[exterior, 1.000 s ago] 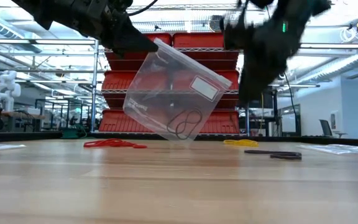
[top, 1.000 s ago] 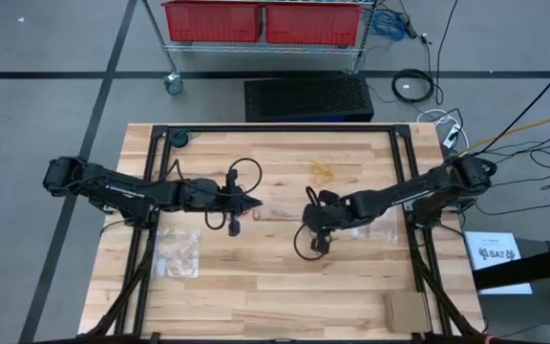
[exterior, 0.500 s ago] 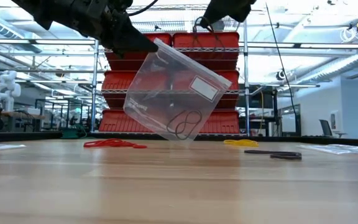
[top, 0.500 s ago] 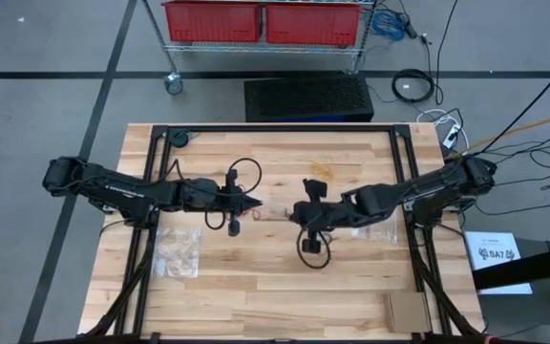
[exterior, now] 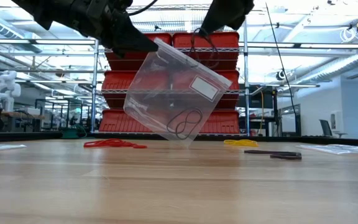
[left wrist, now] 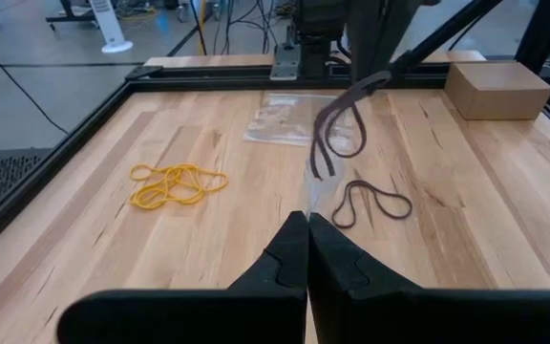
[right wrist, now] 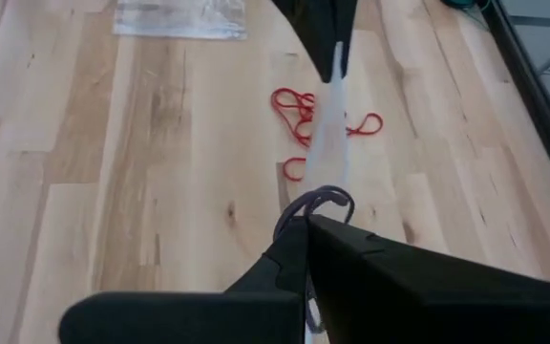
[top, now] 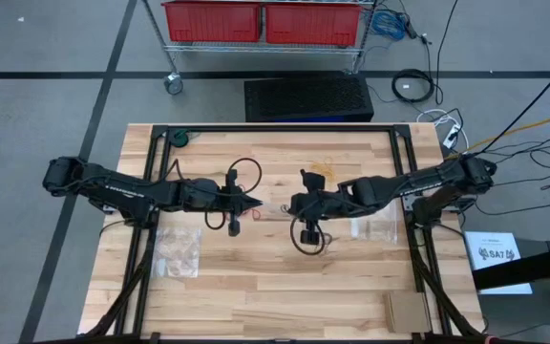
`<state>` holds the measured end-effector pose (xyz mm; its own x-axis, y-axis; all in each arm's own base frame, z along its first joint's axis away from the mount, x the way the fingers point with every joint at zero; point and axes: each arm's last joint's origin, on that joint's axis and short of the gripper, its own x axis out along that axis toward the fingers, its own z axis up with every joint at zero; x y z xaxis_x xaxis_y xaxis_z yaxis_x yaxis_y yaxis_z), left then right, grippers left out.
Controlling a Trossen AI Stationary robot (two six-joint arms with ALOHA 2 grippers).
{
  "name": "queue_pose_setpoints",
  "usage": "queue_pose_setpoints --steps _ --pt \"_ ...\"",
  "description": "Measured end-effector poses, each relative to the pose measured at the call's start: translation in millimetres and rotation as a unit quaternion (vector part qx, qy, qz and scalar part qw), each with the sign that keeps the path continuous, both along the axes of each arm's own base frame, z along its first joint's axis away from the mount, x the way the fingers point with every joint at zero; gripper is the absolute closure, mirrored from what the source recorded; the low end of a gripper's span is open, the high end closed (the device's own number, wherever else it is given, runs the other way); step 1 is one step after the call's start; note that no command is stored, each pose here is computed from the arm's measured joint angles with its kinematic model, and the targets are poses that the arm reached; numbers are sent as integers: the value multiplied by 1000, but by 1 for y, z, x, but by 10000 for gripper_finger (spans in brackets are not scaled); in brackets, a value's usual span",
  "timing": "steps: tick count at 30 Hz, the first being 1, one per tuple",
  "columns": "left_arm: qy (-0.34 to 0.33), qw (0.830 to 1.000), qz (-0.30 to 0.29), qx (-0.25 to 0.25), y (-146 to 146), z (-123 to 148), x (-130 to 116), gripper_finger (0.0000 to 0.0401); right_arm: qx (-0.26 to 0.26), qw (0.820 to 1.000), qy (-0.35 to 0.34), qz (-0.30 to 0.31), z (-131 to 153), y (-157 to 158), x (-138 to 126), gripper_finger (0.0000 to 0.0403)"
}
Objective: Sort rubber bands
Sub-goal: Put the purple rubber band into the top right transparent zip bag
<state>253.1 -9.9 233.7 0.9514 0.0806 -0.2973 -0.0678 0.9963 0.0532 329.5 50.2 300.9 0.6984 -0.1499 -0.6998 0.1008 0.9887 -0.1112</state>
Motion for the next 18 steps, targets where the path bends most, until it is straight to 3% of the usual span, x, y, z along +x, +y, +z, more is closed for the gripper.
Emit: queue_pose_setpoints --steps 12,18 --pt "-9 1000 -19 -10 -1 2 1 401 23 999 40 13 -36 -15 28 403" --pt "-8 1000 -22 -11 -2 1 1 401 31 999 23 -3 -36 -22 33 403"
